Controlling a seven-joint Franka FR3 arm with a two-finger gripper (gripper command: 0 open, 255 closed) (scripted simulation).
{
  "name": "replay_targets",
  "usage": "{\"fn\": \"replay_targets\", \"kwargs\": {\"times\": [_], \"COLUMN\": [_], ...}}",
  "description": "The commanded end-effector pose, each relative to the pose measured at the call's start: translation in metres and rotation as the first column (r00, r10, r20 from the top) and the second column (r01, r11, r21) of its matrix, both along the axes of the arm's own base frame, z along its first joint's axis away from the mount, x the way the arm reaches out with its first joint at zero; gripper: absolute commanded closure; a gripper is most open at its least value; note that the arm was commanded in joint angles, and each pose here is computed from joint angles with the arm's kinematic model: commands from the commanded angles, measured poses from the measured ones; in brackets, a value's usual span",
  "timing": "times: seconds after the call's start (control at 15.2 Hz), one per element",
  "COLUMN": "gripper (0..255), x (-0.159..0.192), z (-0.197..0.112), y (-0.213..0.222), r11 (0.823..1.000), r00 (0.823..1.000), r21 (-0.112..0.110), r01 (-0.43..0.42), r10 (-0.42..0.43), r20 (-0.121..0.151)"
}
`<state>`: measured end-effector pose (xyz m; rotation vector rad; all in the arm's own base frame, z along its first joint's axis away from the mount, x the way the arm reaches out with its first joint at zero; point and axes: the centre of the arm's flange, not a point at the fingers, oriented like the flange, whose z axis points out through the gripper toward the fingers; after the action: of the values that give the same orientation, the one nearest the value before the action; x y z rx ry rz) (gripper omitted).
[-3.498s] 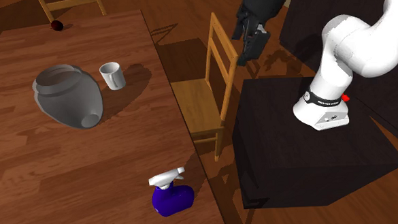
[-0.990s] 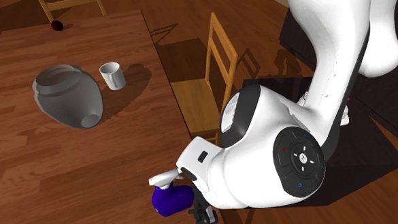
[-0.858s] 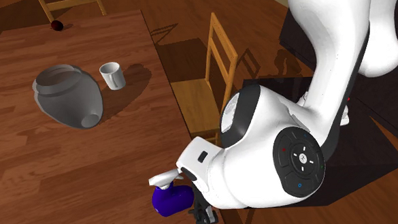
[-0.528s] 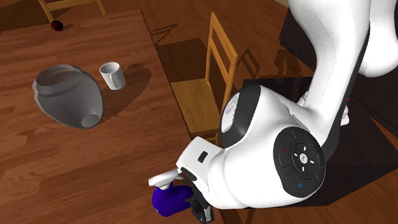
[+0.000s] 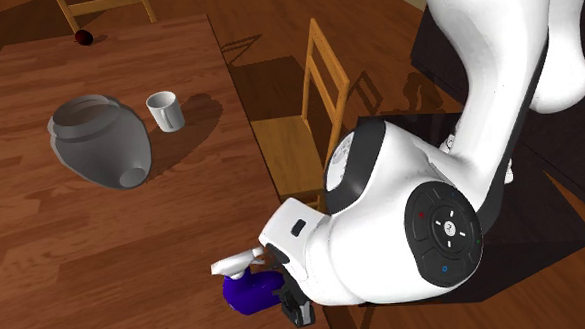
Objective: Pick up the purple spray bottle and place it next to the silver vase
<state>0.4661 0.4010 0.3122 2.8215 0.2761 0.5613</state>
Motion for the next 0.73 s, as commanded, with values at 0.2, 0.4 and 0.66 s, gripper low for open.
{"fn": "replay_targets", "kwargs": {"times": [0.2, 0.4, 0.66], "gripper": [255, 255, 255], "x": [0.001, 0.001, 0.001], "z": [0.025, 0.041, 0.062], "y": [0.000, 0.000, 0.000], "r11": [1.000, 1.000, 1.000], "r00": [1.000, 1.000, 1.000], "r21": [0.000, 0.000, 0.000], "r01": [0.000, 0.000, 0.000], "r10": [0.000, 0.000, 0.000], "r20": [0.000, 0.000, 0.000]}}
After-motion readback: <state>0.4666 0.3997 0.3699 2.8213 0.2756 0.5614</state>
